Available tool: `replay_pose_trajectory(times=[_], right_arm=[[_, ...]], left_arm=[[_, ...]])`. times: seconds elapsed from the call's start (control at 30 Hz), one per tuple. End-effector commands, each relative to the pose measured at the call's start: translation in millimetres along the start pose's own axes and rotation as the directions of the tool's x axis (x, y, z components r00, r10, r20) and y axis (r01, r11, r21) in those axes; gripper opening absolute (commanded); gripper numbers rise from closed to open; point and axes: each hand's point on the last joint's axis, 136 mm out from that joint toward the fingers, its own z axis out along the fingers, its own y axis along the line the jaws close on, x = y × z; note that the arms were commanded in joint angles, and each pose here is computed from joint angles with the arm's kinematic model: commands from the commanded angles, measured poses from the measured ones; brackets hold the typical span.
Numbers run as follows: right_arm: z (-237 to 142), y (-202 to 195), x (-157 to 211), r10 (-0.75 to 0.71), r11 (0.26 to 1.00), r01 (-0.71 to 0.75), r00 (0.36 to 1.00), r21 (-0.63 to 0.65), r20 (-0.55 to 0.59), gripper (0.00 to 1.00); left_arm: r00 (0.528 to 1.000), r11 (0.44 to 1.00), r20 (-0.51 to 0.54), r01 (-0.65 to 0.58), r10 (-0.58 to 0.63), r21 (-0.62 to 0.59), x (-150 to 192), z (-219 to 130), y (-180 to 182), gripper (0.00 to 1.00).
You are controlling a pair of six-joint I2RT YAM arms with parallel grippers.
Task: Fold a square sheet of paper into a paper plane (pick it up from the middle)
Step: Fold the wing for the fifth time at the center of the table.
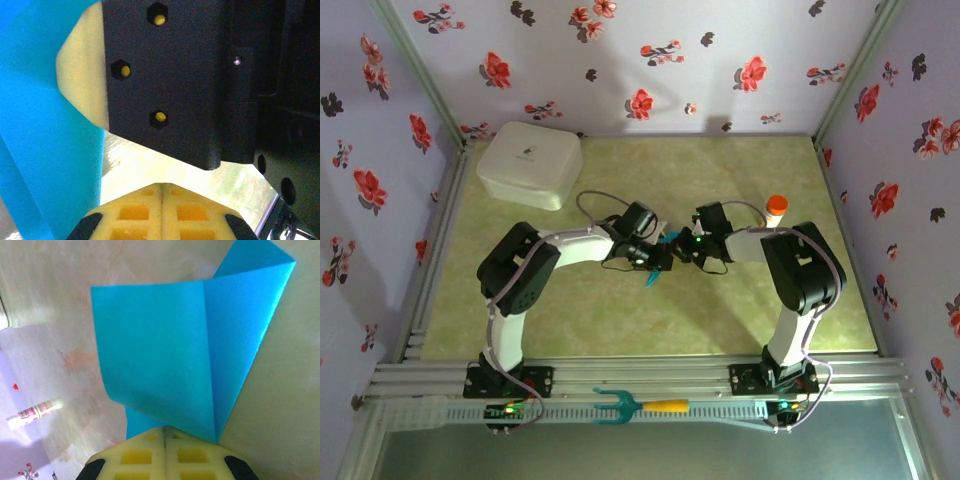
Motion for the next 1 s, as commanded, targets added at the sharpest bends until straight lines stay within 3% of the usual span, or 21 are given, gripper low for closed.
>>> replay_pose_trajectory(times=[0.0, 0.97], right_arm=[[4.9, -48.5, 14.6, 0.069, 0.984, -0.066, 0.998, 0.164, -0.009, 0.02], [5.1, -58.3, 16.9, 0.052, 0.977, -0.047, 0.998, 0.206, -0.02, 0.02]], left_arm=[[1.0, 0.999, -0.011, -0.002, 0.002, -0.04, 4.2, 2.5, 14.2, 0.0], [0.99, 0.992, -0.101, 0.09, -0.098, -0.085, 44.6, 5.9, 39.2, 0.0]])
